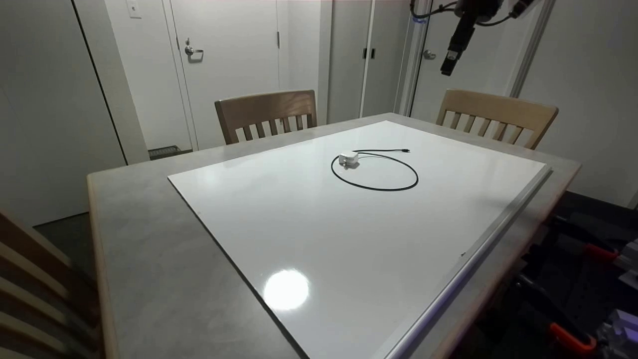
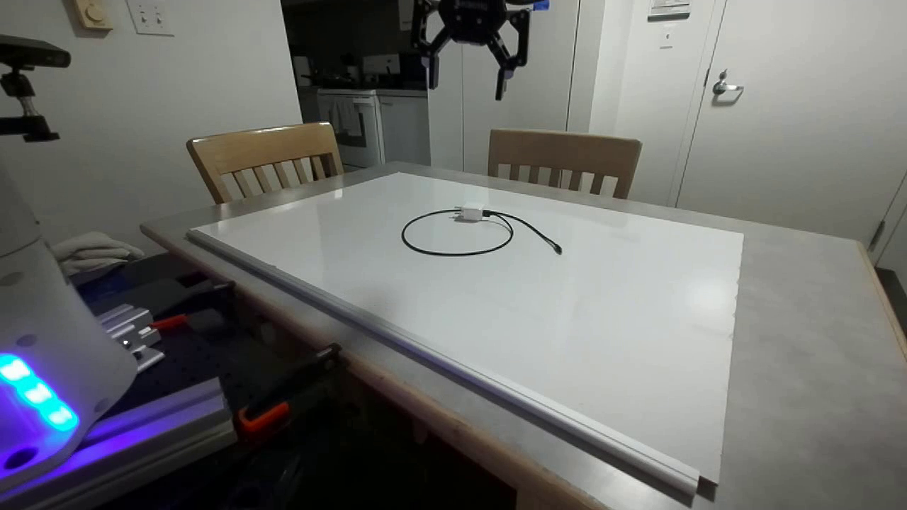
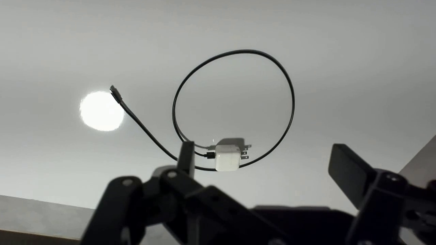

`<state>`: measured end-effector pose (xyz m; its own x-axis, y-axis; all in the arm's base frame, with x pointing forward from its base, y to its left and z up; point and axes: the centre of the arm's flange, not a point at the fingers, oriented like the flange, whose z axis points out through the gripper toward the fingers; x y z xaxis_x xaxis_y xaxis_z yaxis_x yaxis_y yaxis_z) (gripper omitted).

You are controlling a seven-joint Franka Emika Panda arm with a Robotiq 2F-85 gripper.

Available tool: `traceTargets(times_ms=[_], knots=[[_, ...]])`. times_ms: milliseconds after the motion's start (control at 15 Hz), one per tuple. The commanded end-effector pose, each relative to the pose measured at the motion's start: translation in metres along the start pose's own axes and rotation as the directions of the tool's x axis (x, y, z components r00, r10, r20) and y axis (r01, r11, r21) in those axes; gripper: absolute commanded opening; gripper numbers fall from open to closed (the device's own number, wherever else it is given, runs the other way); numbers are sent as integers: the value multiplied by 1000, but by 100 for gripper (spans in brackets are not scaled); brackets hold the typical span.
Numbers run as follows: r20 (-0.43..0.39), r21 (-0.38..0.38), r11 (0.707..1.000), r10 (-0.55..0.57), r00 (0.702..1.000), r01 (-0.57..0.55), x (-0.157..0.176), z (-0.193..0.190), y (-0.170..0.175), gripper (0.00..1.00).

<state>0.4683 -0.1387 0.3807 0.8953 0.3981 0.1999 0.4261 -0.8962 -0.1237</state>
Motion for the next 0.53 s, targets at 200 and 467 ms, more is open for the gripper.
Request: traceTargets(times_ms=[200,467], knots=[[11,1,1000,-1,1000,1,4,5,1,100],[5,-40,999,-19,1000,20,3,12,3,100]])
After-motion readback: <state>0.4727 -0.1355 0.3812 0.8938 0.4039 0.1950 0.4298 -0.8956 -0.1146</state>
